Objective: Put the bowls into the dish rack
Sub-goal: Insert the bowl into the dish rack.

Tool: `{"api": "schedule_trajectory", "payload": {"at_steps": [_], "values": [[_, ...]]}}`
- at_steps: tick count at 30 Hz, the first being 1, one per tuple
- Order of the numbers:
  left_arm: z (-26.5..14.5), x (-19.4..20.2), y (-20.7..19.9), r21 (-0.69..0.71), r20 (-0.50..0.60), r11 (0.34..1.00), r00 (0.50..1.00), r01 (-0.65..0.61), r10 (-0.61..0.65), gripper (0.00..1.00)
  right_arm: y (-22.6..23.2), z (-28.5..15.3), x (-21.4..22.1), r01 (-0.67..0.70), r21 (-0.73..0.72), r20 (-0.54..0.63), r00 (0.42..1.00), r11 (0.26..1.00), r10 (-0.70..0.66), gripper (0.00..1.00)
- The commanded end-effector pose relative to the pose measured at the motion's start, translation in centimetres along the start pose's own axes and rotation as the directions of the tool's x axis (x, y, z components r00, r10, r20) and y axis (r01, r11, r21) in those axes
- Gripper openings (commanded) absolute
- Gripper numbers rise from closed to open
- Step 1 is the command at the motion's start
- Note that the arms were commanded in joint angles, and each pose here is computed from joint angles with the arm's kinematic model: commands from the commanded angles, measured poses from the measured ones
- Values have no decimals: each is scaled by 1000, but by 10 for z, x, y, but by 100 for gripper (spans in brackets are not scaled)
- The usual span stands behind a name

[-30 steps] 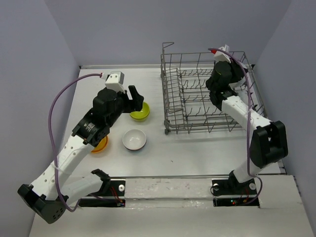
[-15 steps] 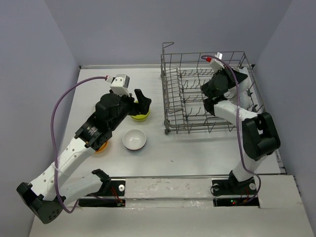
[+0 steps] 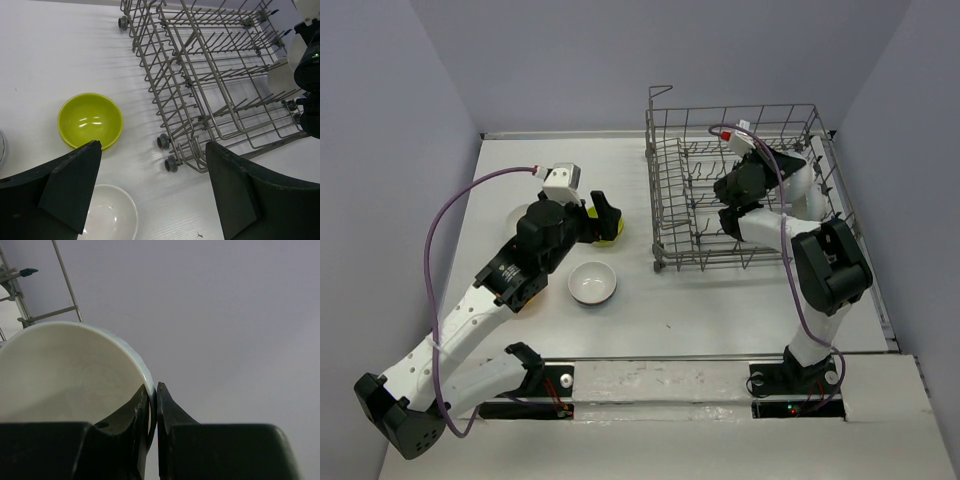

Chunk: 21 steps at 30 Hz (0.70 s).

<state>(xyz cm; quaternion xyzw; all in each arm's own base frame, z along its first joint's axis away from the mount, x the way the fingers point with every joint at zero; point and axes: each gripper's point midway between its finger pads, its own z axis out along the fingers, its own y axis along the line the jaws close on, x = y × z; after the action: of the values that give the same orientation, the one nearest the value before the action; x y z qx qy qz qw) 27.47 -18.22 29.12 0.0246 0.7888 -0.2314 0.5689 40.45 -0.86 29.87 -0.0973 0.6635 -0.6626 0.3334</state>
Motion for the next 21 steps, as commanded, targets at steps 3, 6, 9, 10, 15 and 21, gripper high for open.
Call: {"api": "schedule_trajectory", "payload": {"at_steps": [3, 6, 9, 10, 15, 21], "values": [[-2, -13, -4, 16, 56, 1000, 998, -1, 0, 95, -11, 0, 6, -149, 34, 6, 989, 988, 149, 1], [-1, -10, -5, 17, 48, 1000, 999, -3, 3, 95, -5, -1, 10, -137, 35, 8, 991, 990, 137, 1], [0, -8, -4, 14, 43, 1000, 999, -7, 6, 95, -2, 0, 18, -120, 38, 3, 993, 992, 120, 1], [0, -8, -4, 14, 43, 1000, 999, -7, 6, 95, -1, 3, 22, -115, 41, -4, 993, 993, 115, 1], [1, -5, -7, 25, 32, 1000, 999, -11, 10, 95, 2, 4, 28, -115, 46, -11, 993, 992, 115, 1], [3, -1, -4, 15, 22, 1000, 1000, -16, 16, 95, 4, 13, 26, -118, 64, -16, 993, 991, 120, 1]]}}
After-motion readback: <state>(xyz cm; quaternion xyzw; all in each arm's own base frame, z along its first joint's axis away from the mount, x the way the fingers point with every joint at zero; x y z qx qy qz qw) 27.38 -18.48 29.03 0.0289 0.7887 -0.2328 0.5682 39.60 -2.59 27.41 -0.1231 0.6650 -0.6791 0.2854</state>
